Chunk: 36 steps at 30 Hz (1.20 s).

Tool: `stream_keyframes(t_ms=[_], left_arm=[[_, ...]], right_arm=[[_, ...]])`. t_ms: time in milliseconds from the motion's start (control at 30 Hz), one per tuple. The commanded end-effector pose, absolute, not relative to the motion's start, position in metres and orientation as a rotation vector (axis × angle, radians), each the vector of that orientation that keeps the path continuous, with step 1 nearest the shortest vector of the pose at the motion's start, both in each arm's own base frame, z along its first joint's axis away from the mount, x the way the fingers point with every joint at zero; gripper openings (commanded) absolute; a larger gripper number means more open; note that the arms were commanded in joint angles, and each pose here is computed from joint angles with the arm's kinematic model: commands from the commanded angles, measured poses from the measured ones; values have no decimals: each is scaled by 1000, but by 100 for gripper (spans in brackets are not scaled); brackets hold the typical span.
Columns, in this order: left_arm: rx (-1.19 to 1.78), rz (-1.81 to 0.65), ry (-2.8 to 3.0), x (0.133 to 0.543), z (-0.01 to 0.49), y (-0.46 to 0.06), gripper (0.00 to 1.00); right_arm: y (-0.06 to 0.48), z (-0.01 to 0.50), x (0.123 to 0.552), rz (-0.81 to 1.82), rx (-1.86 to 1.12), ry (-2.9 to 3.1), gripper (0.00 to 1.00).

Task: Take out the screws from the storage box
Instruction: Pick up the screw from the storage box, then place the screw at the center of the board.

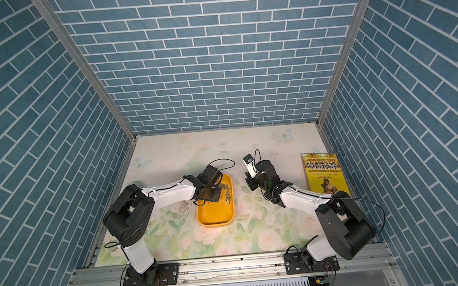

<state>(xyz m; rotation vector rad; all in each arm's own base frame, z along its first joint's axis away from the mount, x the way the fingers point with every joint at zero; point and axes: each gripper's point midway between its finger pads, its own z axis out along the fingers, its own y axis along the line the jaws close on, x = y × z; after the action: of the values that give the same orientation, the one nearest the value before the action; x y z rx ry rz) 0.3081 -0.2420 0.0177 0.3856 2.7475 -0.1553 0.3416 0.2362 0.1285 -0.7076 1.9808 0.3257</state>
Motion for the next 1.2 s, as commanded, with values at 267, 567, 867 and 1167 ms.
stream_keyframes(t_ms=[267,567,867,1167], left_arm=[[353,-268,2627,315,55,-248,0],[236,-341,2433,327,116,-235,0],[-85,-317,2403,334,115,-157,0],[-349,-183,2349,323,98,-93,0]], right_arm=[[256,183,329,389,-697,1816,26],[301,174,315,343,-864,1806,30],[350,140,302,409,-1032,1859,29],[384,113,303,391,-1212,1885,28]])
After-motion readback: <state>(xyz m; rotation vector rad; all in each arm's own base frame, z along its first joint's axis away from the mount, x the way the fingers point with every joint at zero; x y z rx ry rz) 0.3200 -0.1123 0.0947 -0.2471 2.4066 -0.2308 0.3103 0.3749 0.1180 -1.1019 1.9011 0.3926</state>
